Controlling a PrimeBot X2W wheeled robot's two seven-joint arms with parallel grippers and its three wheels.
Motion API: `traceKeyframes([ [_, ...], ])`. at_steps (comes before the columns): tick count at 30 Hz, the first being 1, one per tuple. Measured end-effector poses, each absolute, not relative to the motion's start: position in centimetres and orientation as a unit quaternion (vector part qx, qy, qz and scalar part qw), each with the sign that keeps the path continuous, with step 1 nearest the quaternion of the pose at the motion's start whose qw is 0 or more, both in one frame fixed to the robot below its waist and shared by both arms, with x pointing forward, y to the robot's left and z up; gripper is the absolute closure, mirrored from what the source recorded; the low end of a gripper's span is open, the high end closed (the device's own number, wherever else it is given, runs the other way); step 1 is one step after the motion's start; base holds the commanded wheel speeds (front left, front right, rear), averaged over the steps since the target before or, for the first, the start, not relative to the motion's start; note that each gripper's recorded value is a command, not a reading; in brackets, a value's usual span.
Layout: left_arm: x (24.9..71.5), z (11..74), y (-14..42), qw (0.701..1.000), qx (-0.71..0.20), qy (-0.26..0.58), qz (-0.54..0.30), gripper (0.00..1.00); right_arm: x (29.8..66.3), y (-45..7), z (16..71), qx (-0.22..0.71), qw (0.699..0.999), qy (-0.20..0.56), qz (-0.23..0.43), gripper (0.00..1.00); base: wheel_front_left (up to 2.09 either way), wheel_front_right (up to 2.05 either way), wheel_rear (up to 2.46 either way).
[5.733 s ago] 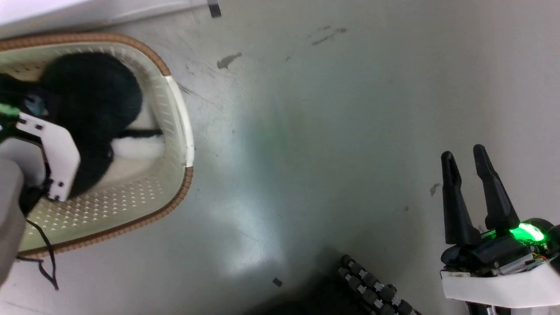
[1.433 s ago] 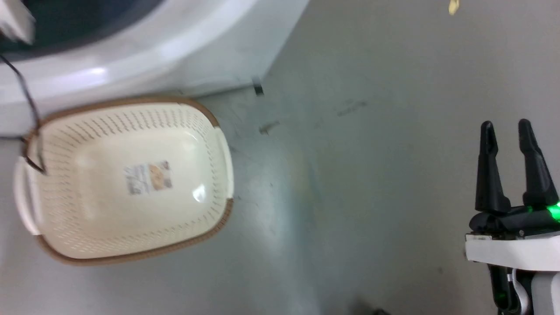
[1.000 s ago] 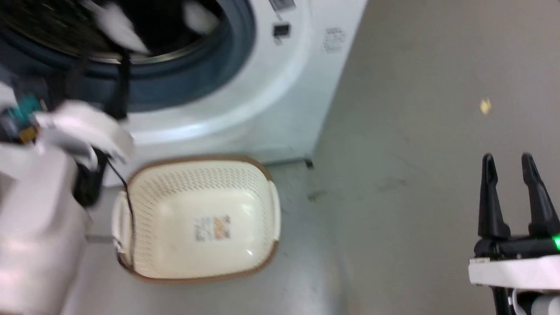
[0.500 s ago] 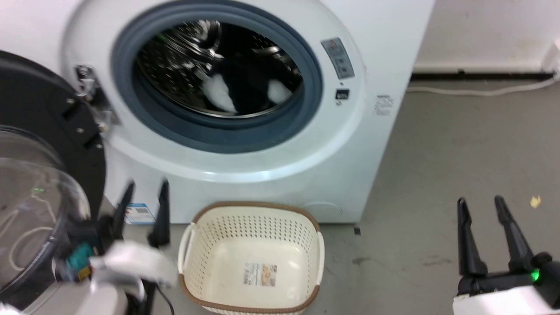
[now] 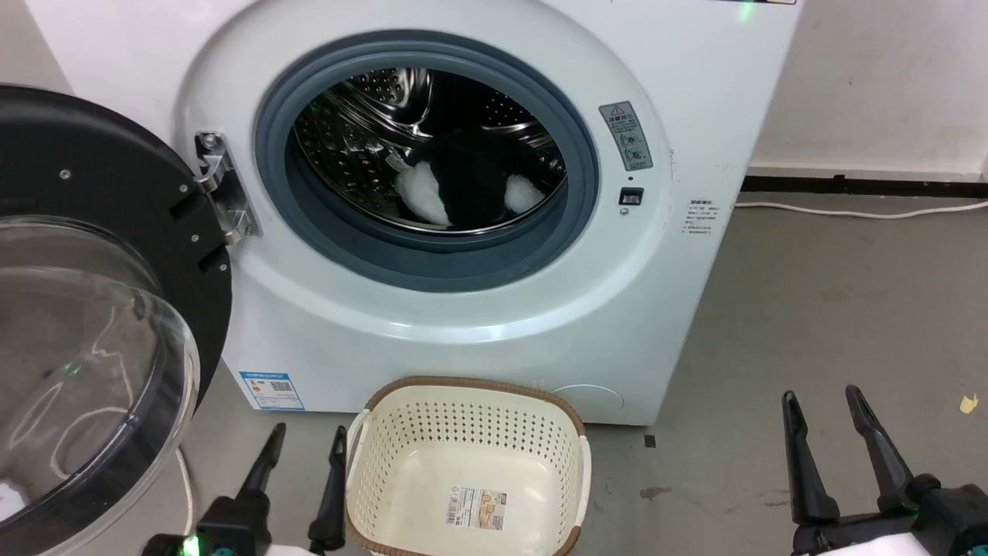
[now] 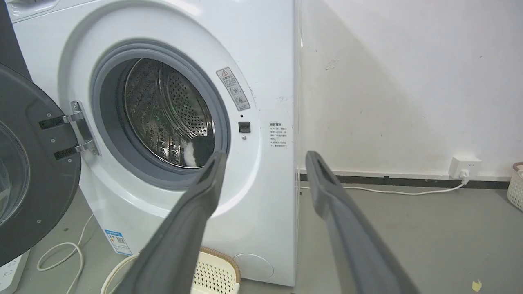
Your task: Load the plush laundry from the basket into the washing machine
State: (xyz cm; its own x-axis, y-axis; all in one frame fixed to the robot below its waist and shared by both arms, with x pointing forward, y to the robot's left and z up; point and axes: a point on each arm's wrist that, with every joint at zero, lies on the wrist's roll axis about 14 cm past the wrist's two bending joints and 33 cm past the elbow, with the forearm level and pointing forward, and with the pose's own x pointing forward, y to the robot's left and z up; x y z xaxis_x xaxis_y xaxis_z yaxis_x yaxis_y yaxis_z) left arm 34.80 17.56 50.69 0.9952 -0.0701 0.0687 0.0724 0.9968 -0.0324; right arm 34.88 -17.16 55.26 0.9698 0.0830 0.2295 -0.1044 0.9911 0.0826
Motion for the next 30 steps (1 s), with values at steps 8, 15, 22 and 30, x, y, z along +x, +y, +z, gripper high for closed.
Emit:
traceKeyframes([
  [8,34.5,50.8,17.7,0.999,-0.009,-0.039,-0.029,0.00,34.8,-17.2,54.6,0.046,0.992,-0.104,0.047,0.00,0.00,0.00,0.00],
  [15,34.5,51.0,18.0,0.999,-0.003,-0.042,-0.026,0.00,34.9,-17.0,54.5,0.044,0.993,-0.101,0.049,0.00,0.00,0.00,0.00],
  [22,34.6,50.9,17.8,0.999,-0.006,-0.041,-0.028,1.00,34.9,-17.0,54.5,0.044,0.993,-0.101,0.049,1.00,0.00,0.00,0.00],
  [30,34.7,50.8,17.8,0.999,-0.007,-0.034,-0.027,1.00,35.0,-17.0,54.1,0.042,0.994,-0.090,0.049,1.00,0.00,0.00,0.00],
])
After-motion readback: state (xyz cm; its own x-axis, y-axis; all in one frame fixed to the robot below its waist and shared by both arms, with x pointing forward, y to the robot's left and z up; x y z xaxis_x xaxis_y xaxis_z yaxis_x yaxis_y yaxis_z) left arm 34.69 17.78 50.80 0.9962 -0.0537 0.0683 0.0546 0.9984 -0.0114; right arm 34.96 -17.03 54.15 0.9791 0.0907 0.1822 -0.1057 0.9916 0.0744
